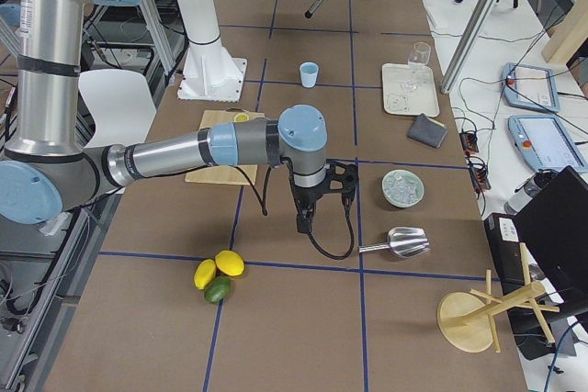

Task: Squeeze lemon into cup
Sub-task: 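Lift the muddler out of the cup and carry it back with the left gripper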

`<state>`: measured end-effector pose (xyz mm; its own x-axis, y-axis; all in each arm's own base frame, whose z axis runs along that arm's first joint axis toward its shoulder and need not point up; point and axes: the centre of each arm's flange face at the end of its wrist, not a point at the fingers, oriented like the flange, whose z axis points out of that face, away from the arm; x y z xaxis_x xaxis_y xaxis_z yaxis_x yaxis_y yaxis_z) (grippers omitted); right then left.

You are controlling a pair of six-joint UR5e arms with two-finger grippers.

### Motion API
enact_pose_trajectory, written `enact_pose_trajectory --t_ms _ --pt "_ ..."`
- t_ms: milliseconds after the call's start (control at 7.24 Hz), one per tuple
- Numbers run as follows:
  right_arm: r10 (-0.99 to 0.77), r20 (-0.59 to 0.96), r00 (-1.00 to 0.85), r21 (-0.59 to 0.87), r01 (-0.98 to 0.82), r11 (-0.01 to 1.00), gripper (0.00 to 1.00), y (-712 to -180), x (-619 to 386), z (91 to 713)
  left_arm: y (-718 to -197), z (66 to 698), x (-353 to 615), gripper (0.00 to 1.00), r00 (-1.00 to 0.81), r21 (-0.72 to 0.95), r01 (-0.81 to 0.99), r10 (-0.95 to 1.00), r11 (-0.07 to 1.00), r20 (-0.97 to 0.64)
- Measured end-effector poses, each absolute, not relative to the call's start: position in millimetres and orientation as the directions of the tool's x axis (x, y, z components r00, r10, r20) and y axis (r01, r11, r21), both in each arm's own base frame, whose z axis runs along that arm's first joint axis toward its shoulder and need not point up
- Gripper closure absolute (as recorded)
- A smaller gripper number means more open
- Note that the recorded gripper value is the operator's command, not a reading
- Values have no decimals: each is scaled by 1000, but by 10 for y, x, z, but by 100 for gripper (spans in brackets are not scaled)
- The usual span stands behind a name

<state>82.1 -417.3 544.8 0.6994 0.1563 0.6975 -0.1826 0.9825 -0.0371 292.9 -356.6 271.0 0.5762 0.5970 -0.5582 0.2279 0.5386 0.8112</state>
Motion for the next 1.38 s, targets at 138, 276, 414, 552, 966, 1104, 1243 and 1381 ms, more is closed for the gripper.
enact_pose_trajectory --t_ms 138,276,414,552,966,1104,1243,1381 --pt "155 697 700 -36 -181 983 0 -4176 819 5449 -3695 2748 2749 100 571 745 163 554 646 -606" --pt "154 697 701 -35 -180 983 0 -4178 819 5450 -3750 2835 2632 100 536 660 97 520 745 -666" --pt "152 697 701 -34 -179 983 0 -4178 819 5450 -3787 2950 2524 100 501 551 39 461 834 -733" --pt "149 697 702 -31 -178 984 0 -4180 819 5447 -3842 3077 2399 100 496 453 8 390 891 -776" --pt "139 699 702 -22 -174 985 0 -4181 816 5416 -4047 3683 2352 100 602 230 -27 200 973 -773" --pt "136 700 702 -16 -175 985 0 -4186 814 5408 -4134 3959 2422 100 637 172 -37 156 984 -755" --pt "128 702 701 -3 -176 984 0 -4193 814 5395 -4223 4262 2512 100 668 118 -47 118 992 -735" --pt "122 704 700 7 -178 984 0 -4193 814 5390 -4296 4504 2600 100 691 76 -55 92 996 -717"
